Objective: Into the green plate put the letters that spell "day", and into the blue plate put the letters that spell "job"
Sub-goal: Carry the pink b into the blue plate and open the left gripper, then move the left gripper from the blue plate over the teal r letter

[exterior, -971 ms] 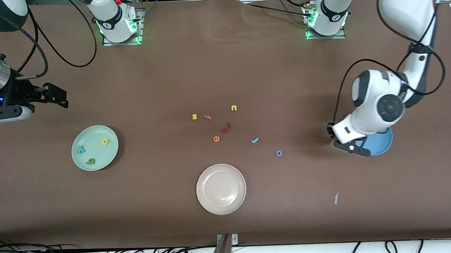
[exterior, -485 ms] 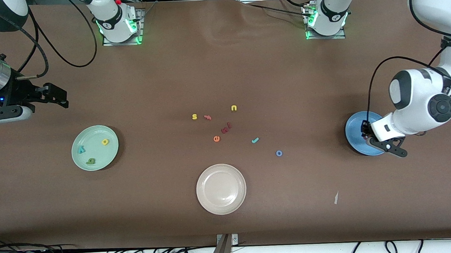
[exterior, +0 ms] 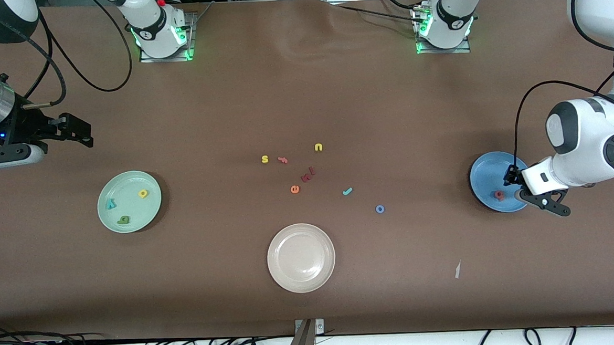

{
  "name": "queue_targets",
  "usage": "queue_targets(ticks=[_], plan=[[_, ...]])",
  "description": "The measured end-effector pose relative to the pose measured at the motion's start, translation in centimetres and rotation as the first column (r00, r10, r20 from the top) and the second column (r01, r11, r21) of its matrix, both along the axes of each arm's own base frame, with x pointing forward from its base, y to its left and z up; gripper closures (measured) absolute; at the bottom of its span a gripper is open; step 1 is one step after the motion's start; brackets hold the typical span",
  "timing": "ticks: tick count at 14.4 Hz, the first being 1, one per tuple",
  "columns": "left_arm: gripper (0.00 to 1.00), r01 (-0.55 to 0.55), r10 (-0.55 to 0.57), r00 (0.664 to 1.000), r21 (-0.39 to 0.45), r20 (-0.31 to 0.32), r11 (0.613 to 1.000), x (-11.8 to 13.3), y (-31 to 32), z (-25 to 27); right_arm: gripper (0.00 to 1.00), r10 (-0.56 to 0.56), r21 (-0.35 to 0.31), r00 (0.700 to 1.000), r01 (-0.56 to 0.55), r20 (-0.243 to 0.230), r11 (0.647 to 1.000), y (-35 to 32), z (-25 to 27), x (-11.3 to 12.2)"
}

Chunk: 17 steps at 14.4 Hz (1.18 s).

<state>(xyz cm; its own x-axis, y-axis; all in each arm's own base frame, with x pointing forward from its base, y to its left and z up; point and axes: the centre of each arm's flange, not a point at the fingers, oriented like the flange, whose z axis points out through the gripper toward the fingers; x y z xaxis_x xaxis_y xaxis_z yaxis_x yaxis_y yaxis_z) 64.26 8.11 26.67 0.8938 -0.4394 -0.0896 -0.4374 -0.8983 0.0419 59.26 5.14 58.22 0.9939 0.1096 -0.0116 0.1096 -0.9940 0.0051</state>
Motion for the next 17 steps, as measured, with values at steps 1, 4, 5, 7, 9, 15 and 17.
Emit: queue_targets(ticks=[1, 4, 5, 7, 9, 15, 17], plan=[[0.29, 0.0, 0.0, 1.0, 0.0, 0.002, 1.0, 0.2, 0.0, 0.2, 0.0, 0.0, 0.0, 1.0, 0.0, 0.0, 1.0, 0.0, 0.0, 0.0], [0.01, 0.008, -0.008, 1.0, 0.0, 0.009, 1.0, 1.2, -0.4, 1.9, 0.0, 0.0, 0.0, 1.0, 0.0, 0.0, 1.0, 0.0, 0.0, 0.0], [0.0, 0.018, -0.018, 1.0, -0.001, 0.015, 1.0, 1.6, -1.1, 2.5, 0.0, 0.0, 0.0, 1.0, 0.0, 0.0, 1.0, 0.0, 0.0, 0.0], [0.0, 0.036, -0.036, 0.999, 0.0, 0.027, 0.999, 2.3, -3.6, 3.4, 0.0, 0.0, 0.0, 1.0, 0.0, 0.0, 1.0, 0.0, 0.0, 0.0], [0.0, 0.028, -0.028, 0.999, 0.003, 0.035, 1.0, 2.7, -7.5, 3.8, 0.0, 0.0, 0.0, 1.0, 0.0, -0.001, 1.0, 0.0, -0.1, 0.0], [0.0, -0.017, 0.017, 1.0, -0.013, 0.019, 1.0, 2.1, -16.1, 3.7, 0.0, 0.0, 0.0, 1.0, 0.0, -0.001, 1.0, 0.0, -0.1, 0.0], [0.0, -0.029, 0.029, 0.999, -0.022, 0.017, 0.999, 1.8, -17.9, 3.7, 0.0, 0.0, 0.0, 1.0, 0.0, -0.001, 1.0, 0.0, -0.1, 0.0]])
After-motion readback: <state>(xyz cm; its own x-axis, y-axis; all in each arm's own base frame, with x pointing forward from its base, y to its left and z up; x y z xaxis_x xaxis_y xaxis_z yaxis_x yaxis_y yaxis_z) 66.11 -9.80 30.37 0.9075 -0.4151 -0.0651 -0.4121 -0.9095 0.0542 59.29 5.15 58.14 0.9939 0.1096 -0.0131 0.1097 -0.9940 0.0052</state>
